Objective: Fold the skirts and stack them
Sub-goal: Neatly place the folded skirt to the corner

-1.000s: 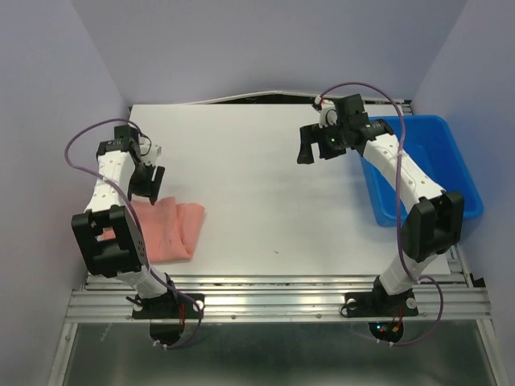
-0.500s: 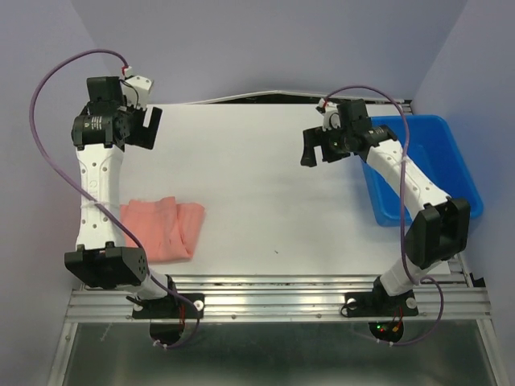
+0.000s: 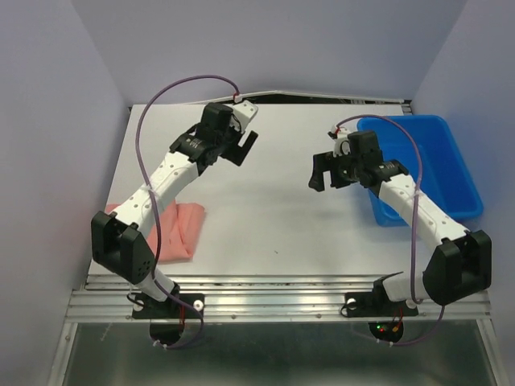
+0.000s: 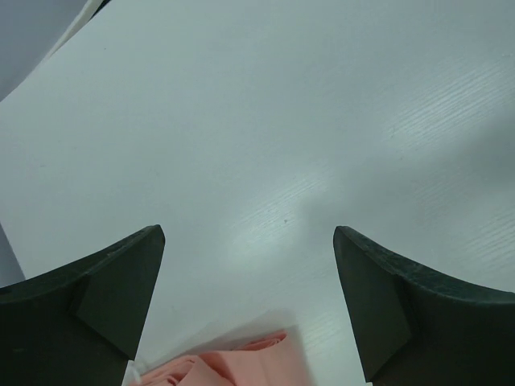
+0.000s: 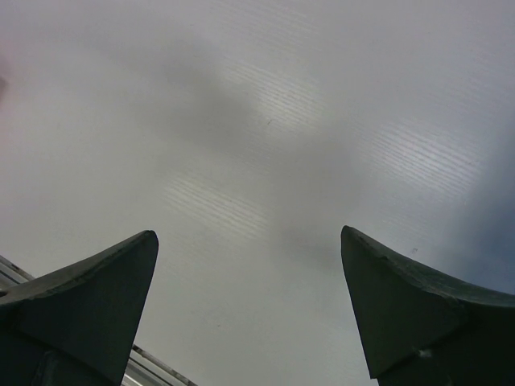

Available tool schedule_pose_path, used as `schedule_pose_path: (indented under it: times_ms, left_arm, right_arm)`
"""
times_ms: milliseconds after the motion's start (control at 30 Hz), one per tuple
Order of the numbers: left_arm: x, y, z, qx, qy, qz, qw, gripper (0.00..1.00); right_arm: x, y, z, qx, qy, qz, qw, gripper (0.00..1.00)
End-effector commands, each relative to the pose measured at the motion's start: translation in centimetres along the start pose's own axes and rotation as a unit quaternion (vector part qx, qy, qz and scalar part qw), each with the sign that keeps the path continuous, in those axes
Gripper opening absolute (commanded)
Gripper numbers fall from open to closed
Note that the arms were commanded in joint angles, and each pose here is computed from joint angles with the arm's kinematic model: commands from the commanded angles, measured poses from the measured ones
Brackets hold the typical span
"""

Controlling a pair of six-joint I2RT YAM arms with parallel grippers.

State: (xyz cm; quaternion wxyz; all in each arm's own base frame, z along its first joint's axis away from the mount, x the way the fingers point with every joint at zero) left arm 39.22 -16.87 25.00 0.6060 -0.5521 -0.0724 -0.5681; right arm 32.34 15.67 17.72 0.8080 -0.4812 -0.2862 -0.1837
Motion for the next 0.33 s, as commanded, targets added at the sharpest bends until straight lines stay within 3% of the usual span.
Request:
schedule_pose_path:
  times_ms: [0,300]
  left_arm:
    - [3.0,0.8,-1.0,0.017,-0.032,-0.055,0.998,0.99]
    - [1.0,0.4,-3.5,-0.002,-0.011,-0.041,0.999,0.99]
  right_arm:
    - [1.2,-0.3,0.8,0.028,-0.005,-0.045,0.999,1.0]
    - [0.3,-0.9,1.9,0.059,-0.002,-0.039,0.997,1.0]
Point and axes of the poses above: each gripper's point midway between its finger pads, its own y axis out along the fingers, its own z axis along the line the jaws close on, x = y × z, the point moved 1 cm from there along -y, back along the fingers, and after that the axes turned 9 degrees about y, right-handed, at the moved point
